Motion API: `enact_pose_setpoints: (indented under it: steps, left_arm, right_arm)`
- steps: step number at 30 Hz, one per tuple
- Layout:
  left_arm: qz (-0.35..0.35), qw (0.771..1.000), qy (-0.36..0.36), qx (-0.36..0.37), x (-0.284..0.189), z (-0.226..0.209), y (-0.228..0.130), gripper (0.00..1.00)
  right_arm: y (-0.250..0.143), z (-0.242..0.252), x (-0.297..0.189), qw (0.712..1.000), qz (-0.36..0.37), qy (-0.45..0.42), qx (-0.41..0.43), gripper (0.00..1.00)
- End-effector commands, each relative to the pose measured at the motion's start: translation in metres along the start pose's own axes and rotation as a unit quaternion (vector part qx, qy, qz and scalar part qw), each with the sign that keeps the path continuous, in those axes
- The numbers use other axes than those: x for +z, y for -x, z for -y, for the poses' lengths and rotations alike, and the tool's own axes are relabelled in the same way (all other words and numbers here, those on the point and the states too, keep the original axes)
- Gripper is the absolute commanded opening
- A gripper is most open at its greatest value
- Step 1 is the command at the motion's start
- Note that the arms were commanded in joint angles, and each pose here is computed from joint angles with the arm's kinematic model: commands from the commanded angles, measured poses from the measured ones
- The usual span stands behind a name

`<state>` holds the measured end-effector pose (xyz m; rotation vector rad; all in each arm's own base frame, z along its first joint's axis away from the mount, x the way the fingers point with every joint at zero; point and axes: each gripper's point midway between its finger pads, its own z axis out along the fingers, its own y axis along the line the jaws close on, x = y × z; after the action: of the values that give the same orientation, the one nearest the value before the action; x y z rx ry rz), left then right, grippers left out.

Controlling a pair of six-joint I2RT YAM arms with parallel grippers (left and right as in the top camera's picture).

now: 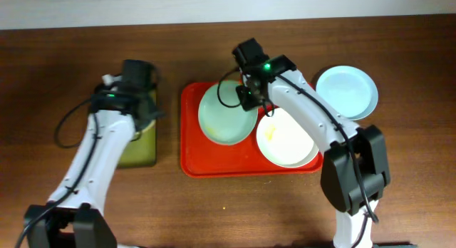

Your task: Clean dirty plates on tray and stack at the side

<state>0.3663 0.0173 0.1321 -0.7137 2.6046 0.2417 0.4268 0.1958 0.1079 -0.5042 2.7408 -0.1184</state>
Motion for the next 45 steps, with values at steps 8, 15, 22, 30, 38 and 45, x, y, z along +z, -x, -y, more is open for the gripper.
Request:
enact_pose_setpoints:
  steps: [8, 15, 22, 30, 38, 45]
  left_arm:
    - [-0.023, 0.997, 0.046, -0.063, 0.015, -0.061, 0.005, 0.0]
    - [-0.023, 0.997, 0.046, -0.063, 0.015, -0.061, 0.005, 0.0]
    - [-0.022, 0.997, 0.045, -0.063, 0.015, -0.061, 0.006, 0.0]
    - [-0.022, 0.997, 0.045, -0.063, 0.015, -0.061, 0.006, 0.0]
    - [-0.024, 0.997, 0.041, -0.063, 0.015, -0.059, 0.005, 0.0]
    - [-0.025, 0.997, 0.039, -0.063, 0.015, -0.059, 0.005, 0.0]
  right_arm:
    - [0.047, 0.006, -0.145, 0.835, 0.077, -0.457, -0.296, 0.04]
    - [0.055, -0.023, -0.169, 0.795, 0.091, -0.493, -0.343, 0.04]
    - [0.056, -0.022, -0.186, 0.775, 0.092, -0.532, -0.328, 0.04]
    - [0.057, -0.029, -0.176, 0.802, 0.12, -0.499, -0.306, 0.04]
    - [0.039, -0.039, -0.118, 0.875, 0.097, -0.341, -0.33, 0.04]
    - [0.065, 0.038, -0.121, 0.901, 0.136, -0.384, -0.149, 0.04]
